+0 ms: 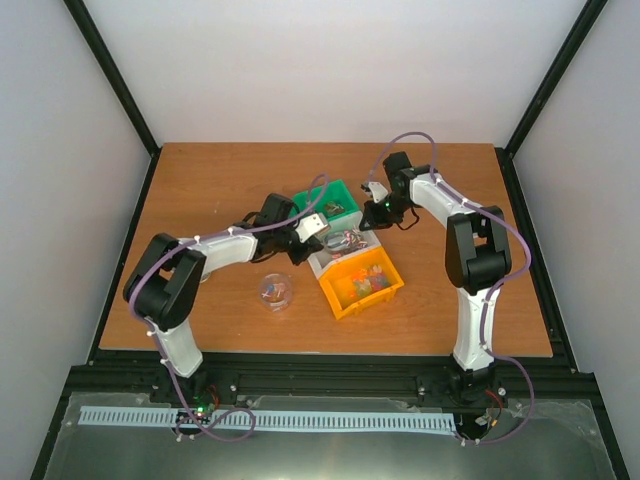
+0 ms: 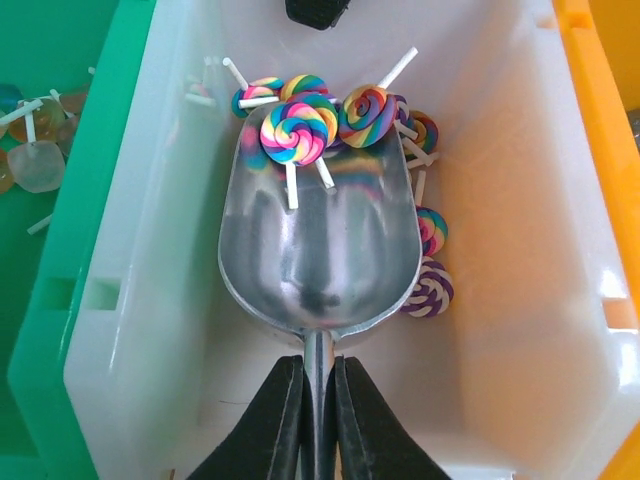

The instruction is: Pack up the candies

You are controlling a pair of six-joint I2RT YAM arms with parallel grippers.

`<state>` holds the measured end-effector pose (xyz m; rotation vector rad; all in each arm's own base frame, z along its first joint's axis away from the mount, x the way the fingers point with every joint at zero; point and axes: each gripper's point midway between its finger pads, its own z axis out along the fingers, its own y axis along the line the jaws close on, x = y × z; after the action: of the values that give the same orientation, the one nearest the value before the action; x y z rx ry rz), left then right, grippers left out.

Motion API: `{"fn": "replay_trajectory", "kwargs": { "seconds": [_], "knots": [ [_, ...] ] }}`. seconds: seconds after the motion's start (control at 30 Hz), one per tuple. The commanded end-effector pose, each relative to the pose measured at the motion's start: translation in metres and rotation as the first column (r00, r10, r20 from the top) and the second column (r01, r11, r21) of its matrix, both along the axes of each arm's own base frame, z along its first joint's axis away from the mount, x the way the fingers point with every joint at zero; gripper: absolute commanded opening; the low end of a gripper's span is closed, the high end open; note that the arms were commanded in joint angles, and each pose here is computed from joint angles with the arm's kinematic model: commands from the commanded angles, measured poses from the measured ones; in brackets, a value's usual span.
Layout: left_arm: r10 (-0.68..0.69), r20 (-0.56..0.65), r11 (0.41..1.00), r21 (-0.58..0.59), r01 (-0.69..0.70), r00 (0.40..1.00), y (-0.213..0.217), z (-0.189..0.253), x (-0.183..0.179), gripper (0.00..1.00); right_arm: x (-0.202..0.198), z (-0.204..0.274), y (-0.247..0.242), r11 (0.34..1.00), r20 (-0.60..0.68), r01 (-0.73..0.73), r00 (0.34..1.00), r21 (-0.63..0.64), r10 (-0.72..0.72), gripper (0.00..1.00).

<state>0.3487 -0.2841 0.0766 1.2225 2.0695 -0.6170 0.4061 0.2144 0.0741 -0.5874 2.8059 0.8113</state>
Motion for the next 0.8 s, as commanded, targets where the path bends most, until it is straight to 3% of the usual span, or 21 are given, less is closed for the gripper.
{"fn": "replay_trajectory", "kwargs": {
  "seconds": [0.0,0.77],
  "knots": [
    [-0.051,0.117,0.997,-0.059,0.058,0.992,-0.002,0.017,0.004,0.01,-0.015,-0.016,0.001,0.998,-0.051,-0.053,0.997,-0.032,0.051,0.03],
    [-0.02,0.139,0.993,-0.114,0.036,0.99,0.025,0.058,-0.006,0.01,-0.007,-0.016,-0.01,0.999,-0.04,-0.022,0.999,-0.037,0.021,0.03]
  ]
}}
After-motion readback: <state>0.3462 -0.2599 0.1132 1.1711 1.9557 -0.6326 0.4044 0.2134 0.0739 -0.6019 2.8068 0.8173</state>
